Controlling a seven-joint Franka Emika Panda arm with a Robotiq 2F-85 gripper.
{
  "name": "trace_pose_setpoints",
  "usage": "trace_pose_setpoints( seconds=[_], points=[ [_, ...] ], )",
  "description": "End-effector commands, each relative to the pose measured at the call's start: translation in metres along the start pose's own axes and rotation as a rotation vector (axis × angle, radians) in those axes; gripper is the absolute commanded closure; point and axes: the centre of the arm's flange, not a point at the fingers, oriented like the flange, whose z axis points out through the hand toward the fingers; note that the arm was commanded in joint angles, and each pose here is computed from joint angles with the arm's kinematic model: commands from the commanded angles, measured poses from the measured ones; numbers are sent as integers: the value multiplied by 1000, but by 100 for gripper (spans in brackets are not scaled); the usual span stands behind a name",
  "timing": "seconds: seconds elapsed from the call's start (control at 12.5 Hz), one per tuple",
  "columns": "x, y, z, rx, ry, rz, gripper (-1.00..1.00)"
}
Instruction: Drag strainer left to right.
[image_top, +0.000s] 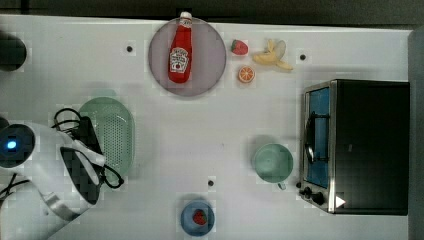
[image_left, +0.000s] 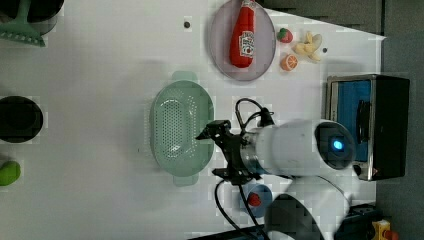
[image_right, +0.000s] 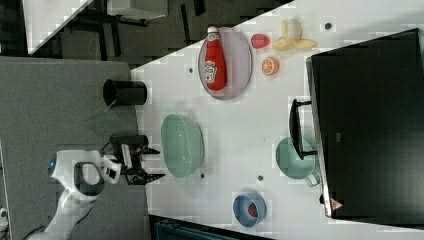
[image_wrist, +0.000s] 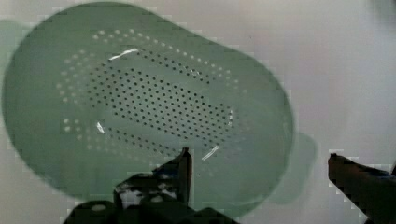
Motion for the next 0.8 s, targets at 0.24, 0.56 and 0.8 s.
trace_pose_setpoints(
  seconds=[0.24,0.56,0.8],
  points=[
    [10,-33,70,52,-86,213,-100],
    [29,-40,118,46,-88,225,-100],
    [48,-42,133,50,-81,258,-100]
  ],
)
